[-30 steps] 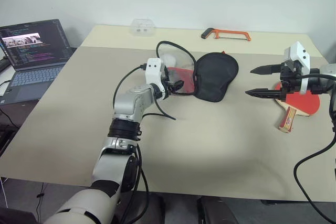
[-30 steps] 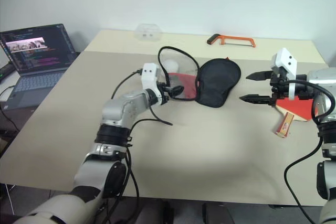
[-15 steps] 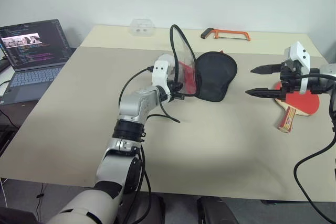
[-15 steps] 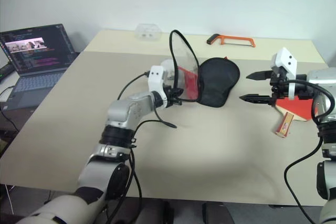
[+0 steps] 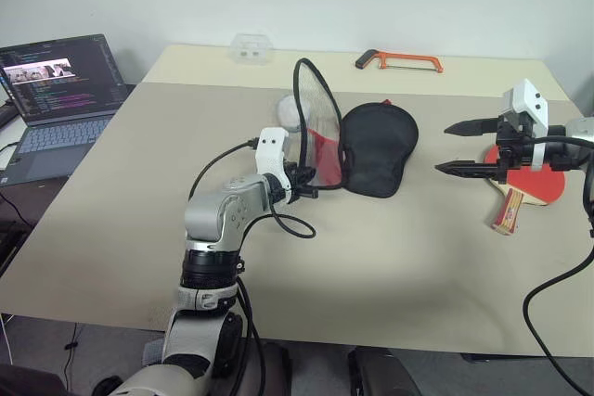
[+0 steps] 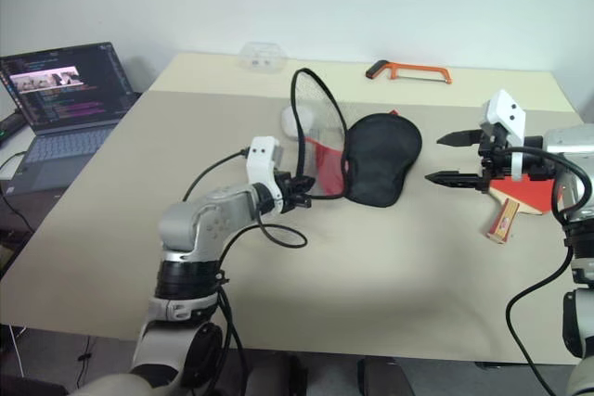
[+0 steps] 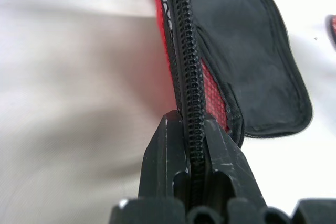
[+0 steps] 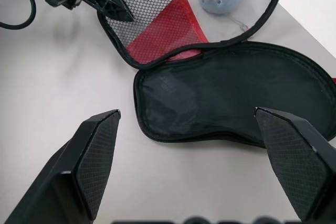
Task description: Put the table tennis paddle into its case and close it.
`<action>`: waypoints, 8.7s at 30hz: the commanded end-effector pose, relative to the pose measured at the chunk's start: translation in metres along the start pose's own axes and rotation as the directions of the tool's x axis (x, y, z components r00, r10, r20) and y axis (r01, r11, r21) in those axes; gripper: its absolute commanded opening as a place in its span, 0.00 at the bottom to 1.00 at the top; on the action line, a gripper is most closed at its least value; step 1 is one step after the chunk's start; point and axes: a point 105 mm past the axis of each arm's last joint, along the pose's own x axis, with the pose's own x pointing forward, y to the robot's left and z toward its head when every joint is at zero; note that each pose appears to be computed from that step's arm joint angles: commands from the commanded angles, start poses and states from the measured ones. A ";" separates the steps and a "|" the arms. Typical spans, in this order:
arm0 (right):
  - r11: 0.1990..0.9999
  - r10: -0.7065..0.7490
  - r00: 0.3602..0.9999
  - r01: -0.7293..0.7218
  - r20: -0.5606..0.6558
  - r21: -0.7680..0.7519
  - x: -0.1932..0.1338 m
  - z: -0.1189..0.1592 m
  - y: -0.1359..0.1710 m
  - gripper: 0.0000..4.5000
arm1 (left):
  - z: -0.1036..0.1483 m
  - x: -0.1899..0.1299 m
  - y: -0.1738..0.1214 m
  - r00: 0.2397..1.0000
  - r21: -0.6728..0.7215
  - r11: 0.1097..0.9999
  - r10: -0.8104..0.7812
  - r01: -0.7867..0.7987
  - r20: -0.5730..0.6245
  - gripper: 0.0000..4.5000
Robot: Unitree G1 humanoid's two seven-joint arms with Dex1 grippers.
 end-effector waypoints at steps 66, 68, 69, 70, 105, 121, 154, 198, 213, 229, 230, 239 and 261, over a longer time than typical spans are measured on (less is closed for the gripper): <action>1.000 -0.018 1.000 0.018 -0.012 -0.022 -0.010 0.007 0.002 1.00 | 0.005 0.012 -0.050 0.958 -0.029 0.958 -0.284 0.286 0.045 0.50; 1.000 -0.016 1.000 0.015 -0.011 -0.021 -0.009 0.007 0.002 1.00 | 0.003 0.010 -0.048 0.958 -0.020 0.958 -0.286 0.286 0.032 0.67; 1.000 -0.015 1.000 0.015 -0.011 -0.021 -0.009 0.007 0.002 1.00 | 0.002 0.009 -0.045 0.961 -0.015 0.961 -0.274 0.275 0.026 0.75; 1.000 -0.014 1.000 0.014 -0.012 -0.020 -0.008 0.007 0.002 1.00 | 0.002 0.008 -0.042 0.964 -0.009 0.964 -0.266 0.266 0.023 0.83; -0.111 -0.732 0.074 0.968 -0.677 0.226 -0.076 -0.118 -0.004 1.00 | 0.013 -0.074 -0.035 0.813 0.449 0.691 -0.557 0.567 -0.170 0.99; -0.128 -0.675 0.168 0.932 -0.718 0.338 -0.031 -0.143 -0.014 1.00 | 0.010 -0.086 -0.025 0.856 0.458 0.731 -0.490 0.506 -0.164 0.99; -0.200 -0.619 0.154 0.918 -0.770 0.344 -0.023 -0.144 0.000 0.96 | 0.012 -0.079 -0.026 0.874 0.471 0.746 -0.466 0.471 -0.137 1.00; 0.259 -0.817 0.464 0.826 -0.343 0.500 0.067 0.021 -0.018 0.24 | 0.013 -0.076 -0.016 0.900 0.467 0.776 -0.421 0.424 -0.117 1.00; 0.444 -0.750 0.604 0.762 -0.270 0.470 0.145 0.028 -0.026 0.24 | 0.010 -0.080 -0.017 0.909 0.465 0.787 -0.403 0.405 -0.109 1.00; 0.449 -0.737 0.594 0.786 -0.322 0.424 0.174 -0.002 -0.040 0.24 | 0.006 -0.088 -0.019 0.923 0.463 0.803 -0.372 0.375 -0.102 1.00; 0.447 -0.738 0.591 0.789 -0.325 0.421 0.174 -0.004 -0.041 0.24 | 0.006 -0.089 -0.019 0.923 0.462 0.804 -0.370 0.374 -0.102 1.00; 0.413 -0.752 0.559 0.813 -0.350 0.411 0.165 -0.009 -0.044 0.24 | 0.005 -0.090 -0.019 0.927 0.461 0.809 -0.361 0.365 -0.100 1.00; 0.414 -0.688 0.604 0.782 -0.402 0.466 0.178 -0.023 -0.034 0.61 | 0.006 -0.090 -0.016 0.932 0.463 0.812 -0.349 0.354 -0.101 1.00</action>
